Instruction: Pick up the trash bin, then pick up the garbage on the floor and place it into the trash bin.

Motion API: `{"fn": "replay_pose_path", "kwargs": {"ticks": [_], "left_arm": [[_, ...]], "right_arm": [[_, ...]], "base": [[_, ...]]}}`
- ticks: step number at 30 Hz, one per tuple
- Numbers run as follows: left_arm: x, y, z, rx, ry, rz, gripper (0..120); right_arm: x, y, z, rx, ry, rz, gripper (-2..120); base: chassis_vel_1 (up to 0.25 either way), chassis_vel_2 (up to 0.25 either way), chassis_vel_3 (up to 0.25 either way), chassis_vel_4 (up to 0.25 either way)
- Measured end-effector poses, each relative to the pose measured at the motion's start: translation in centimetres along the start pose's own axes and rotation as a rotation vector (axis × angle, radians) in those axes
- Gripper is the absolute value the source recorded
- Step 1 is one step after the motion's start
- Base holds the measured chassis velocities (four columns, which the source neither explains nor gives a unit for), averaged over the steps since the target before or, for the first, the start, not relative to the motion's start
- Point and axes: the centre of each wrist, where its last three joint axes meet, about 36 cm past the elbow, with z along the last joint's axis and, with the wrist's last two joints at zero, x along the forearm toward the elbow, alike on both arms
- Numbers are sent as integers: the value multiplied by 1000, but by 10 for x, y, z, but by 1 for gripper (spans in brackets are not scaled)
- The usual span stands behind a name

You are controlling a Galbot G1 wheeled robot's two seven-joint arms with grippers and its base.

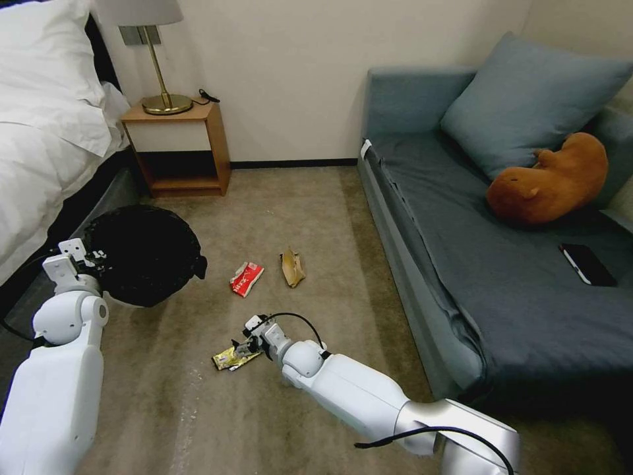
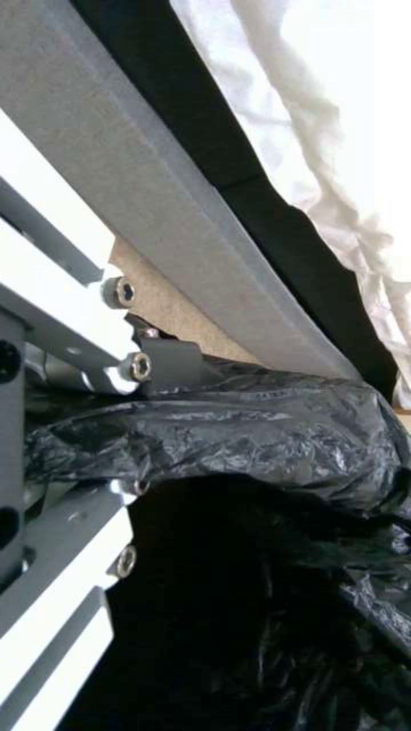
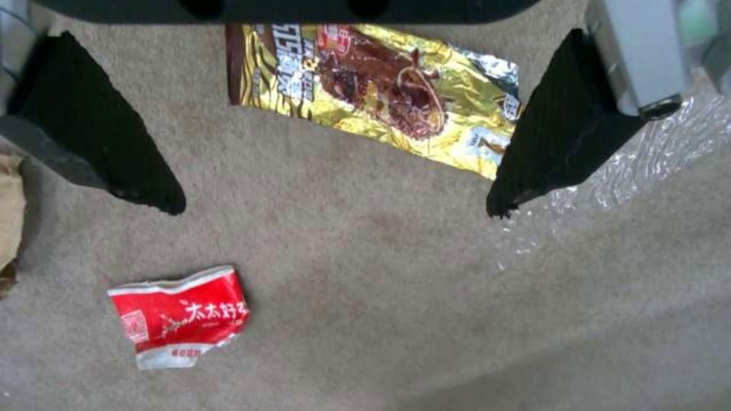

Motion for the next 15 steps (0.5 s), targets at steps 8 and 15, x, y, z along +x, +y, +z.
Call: {"fn": "replay_pose_path", "kwargs": {"ticks": [8, 15], "left_arm": [[1, -1, 2, -3, 3, 6, 3], [2, -1, 4, -2, 6, 10, 3]], "right_arm": [[-1, 1, -3, 8, -4, -3, 100], [1, 1, -1, 9, 0, -4, 100]], "base": [[-14, 34, 10, -27], [-10, 28, 18, -33]]}}
